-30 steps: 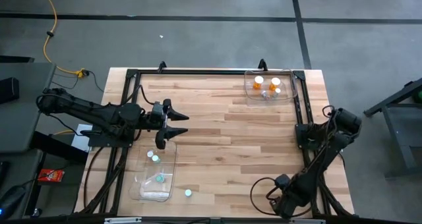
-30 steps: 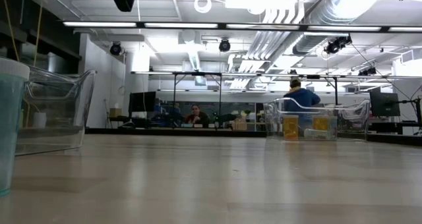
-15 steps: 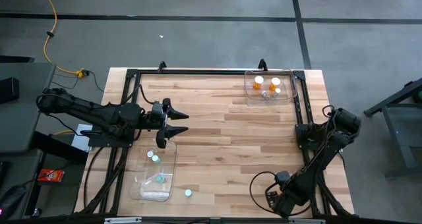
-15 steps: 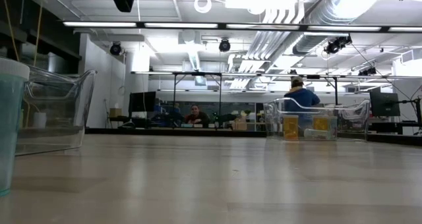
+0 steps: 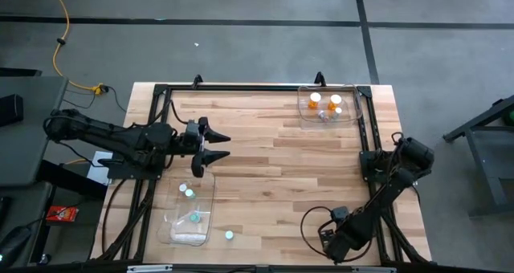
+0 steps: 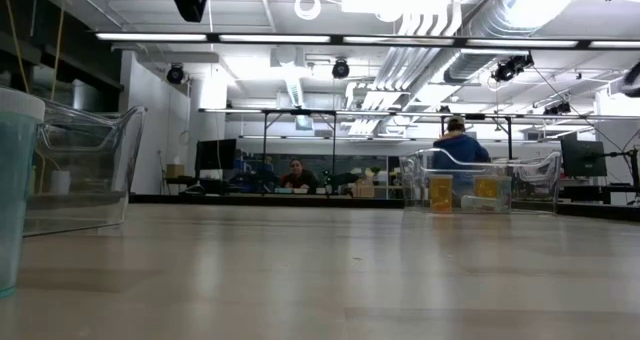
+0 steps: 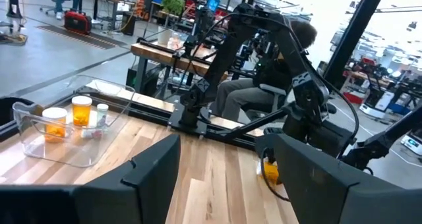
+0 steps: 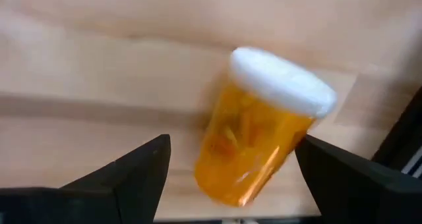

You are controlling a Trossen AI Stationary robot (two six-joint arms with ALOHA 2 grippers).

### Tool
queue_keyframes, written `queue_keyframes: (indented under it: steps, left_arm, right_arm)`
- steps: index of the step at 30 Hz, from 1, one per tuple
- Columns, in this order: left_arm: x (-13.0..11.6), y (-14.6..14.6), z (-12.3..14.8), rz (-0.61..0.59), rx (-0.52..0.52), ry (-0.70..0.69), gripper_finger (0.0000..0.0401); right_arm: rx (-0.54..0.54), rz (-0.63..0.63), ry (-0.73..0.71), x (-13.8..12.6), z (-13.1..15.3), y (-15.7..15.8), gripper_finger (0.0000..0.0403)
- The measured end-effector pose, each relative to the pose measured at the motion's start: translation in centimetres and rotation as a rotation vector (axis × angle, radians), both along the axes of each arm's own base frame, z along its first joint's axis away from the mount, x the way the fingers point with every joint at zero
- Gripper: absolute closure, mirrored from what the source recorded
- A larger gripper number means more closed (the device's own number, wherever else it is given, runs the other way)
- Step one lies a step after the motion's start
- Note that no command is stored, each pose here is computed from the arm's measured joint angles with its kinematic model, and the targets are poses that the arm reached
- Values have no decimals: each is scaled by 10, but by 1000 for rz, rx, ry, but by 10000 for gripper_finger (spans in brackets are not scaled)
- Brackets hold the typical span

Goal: Pick and place medicine bottles into bin by pill shape (circle, oval)
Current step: Put the large orange capsule bottle into the top transparent bin

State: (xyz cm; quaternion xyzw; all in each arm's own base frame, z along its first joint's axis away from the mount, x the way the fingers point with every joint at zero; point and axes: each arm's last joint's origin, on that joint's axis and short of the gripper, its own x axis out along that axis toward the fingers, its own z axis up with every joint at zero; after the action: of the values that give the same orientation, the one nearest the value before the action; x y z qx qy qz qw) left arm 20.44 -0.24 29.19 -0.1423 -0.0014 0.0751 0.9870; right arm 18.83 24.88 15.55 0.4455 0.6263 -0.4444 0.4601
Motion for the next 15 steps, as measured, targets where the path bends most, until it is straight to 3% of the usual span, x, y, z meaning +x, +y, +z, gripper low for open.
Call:
queue_keyframes:
  steps: [7,15]
  left_arm:
    - [0,5,0,25,-33,-5,165]
    - [0,4,0,2,-34,-5,165]
  right_arm:
    - [-91,-30,16,5,-2,-13,87]
    - [-10,-44,-17,4,-21,-18,104]
